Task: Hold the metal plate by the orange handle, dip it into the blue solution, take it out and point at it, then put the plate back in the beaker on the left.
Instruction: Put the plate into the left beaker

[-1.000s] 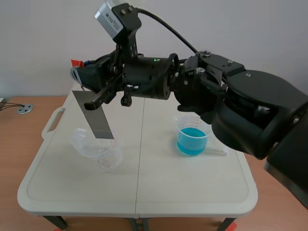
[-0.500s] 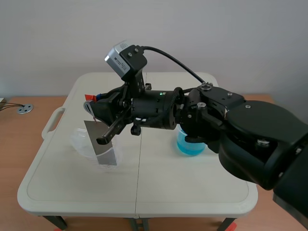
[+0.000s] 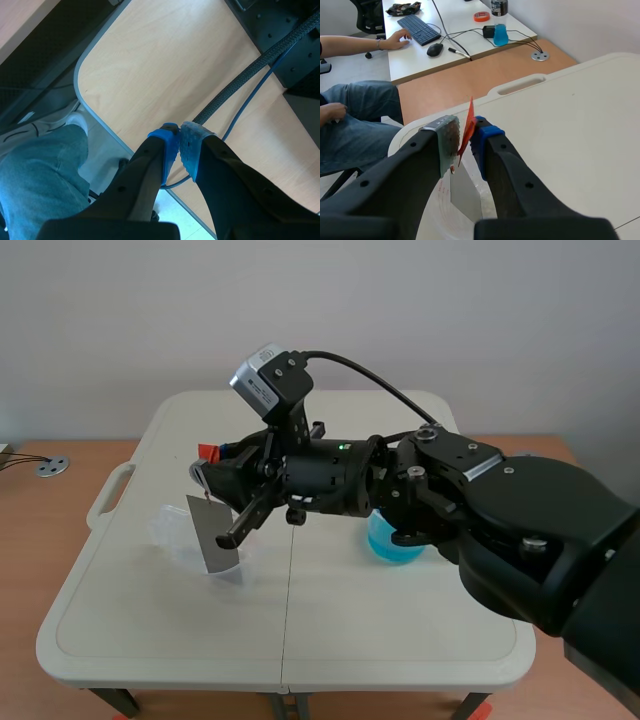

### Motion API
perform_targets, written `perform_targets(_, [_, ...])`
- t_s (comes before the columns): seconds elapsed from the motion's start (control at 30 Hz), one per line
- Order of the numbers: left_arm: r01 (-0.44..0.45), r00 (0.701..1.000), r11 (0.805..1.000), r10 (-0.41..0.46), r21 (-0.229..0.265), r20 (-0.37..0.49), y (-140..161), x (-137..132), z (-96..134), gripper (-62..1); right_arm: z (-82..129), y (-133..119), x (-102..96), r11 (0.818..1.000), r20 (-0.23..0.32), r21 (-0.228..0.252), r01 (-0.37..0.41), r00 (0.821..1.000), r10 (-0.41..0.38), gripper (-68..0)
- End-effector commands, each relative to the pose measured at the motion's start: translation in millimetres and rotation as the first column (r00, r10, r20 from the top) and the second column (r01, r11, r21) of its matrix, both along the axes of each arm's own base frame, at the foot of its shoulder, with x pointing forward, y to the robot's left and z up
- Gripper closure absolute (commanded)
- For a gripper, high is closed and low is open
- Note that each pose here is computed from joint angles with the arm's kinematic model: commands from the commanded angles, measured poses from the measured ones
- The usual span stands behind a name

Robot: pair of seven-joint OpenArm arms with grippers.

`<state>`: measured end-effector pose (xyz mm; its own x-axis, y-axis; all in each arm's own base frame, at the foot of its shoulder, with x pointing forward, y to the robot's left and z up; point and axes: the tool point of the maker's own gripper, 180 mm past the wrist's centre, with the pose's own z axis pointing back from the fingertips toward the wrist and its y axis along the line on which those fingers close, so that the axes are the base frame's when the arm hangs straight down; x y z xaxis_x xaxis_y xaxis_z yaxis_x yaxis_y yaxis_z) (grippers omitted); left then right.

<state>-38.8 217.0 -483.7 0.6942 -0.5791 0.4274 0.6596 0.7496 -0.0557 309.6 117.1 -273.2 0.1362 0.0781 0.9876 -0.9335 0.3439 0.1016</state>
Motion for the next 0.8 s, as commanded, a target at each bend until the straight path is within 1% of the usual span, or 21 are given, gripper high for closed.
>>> perform_targets(0.0, [-0.006, 1.000, 1.000, 0.006, -0.006, 0.005, -0.5, -0.2, 2.2, -5.8, 10.2, -0.9, 9.2, 1.000, 0.036, -0.004, 0.001, 0.999, -0.001, -11.8])
perform_targets(0.1, [-0.006, 1.000, 1.000, 0.006, -0.006, 0.005, -0.5, -0.2, 2.2, -5.8, 16.0, -1.2, 14.5, 1.000, 0.054, -0.005, 0.005, 0.999, -0.005, -18.1])
perform_targets(0.13, [-0.006, 1.000, 1.000, 0.006, -0.006, 0.005, -0.5, -0.2, 2.1, -6.8, 17.7, -1.2, 16.0, 1.000, 0.060, -0.006, 0.005, 0.998, -0.004, -21.0])
perform_targets(0.17, [-0.006, 1.000, 1.000, 0.006, -0.006, 0.005, -0.5, -0.2, 2.1, -10.2, 19.0, -1.5, 17.7, 1.000, 0.065, -0.007, 0.008, 0.998, -0.007, -24.1])
perform_targets(0.2, [-0.005, 1.000, 1.000, 0.005, -0.006, 0.005, -0.5, -0.3, 2.1, -16.1, 20.2, -2.6, 20.9, 1.000, 0.071, -0.008, 0.021, 0.997, -0.021, -27.3])
perform_targets(0.23, [-0.005, 1.000, 1.000, 0.005, -0.006, 0.005, -0.5, -0.3, 2.1, -24.0, 20.6, -4.0, 24.7, 0.999, 0.075, -0.012, 0.038, 0.996, -0.037, -30.3])
perform_targets(0.3, [-0.005, 1.000, 1.000, 0.005, -0.001, 0.009, 0.4, 0.4, 2.1, -44.2, 19.2, -9.2, 34.7, 0.996, 0.082, -0.035, 0.086, 0.993, -0.083, -35.1])
perform_targets(0.33, [-0.006, 1.000, 1.000, 0.006, 0.000, 0.011, 0.6, 0.9, 2.2, -54.4, 18.7, -12.2, 39.4, 0.993, 0.085, -0.046, 0.107, 0.991, -0.103, -36.3])
perform_targets(0.37, [-0.006, 1.000, 1.000, 0.006, -0.001, 0.011, 0.4, 0.7, 2.2, -62.3, 17.7, -15.9, 44.2, 0.990, 0.086, -0.058, 0.130, 0.988, -0.125, -37.3])
perform_targets(0.4, [-0.006, 1.000, 1.000, 0.006, -0.002, 0.013, 0.1, 1.1, 2.4, -62.3, 17.5, -19.0, 47.6, 0.987, 0.087, -0.062, 0.147, 0.986, -0.141, -38.4])
perform_targets(0.47, [-0.006, 1.000, 1.000, 0.006, -0.003, 0.013, 0.1, 1.0, 2.4, -62.3, 19.6, -23.0, 50.9, 0.986, 0.089, -0.054, 0.159, 0.984, -0.154, -40.9])
perform_targets(0.53, [-0.006, 1.000, 1.000, 0.006, -0.002, 0.013, 0.1, 1.0, 2.4, -62.3, 24.4, -24.4, 53.2, 0.985, 0.096, -0.032, 0.167, 0.982, -0.163, -45.7])
perform_targets(0.63, [-0.006, 1.000, 1.000, 0.006, -0.003, 0.012, 0.1, 0.9, 2.4, -62.3, 35.1, -25.6, 55.7, 0.985, 0.111, 0.015, 0.173, 0.979, -0.173, -51.4])
perform_targets(0.77, [-0.006, 1.000, 1.000, 0.006, -0.003, 0.012, 0.0, 0.9, 2.4, -62.3, 46.6, -31.0, 61.6, 0.980, 0.127, 0.044, 0.192, 0.972, -0.196, -58.5])
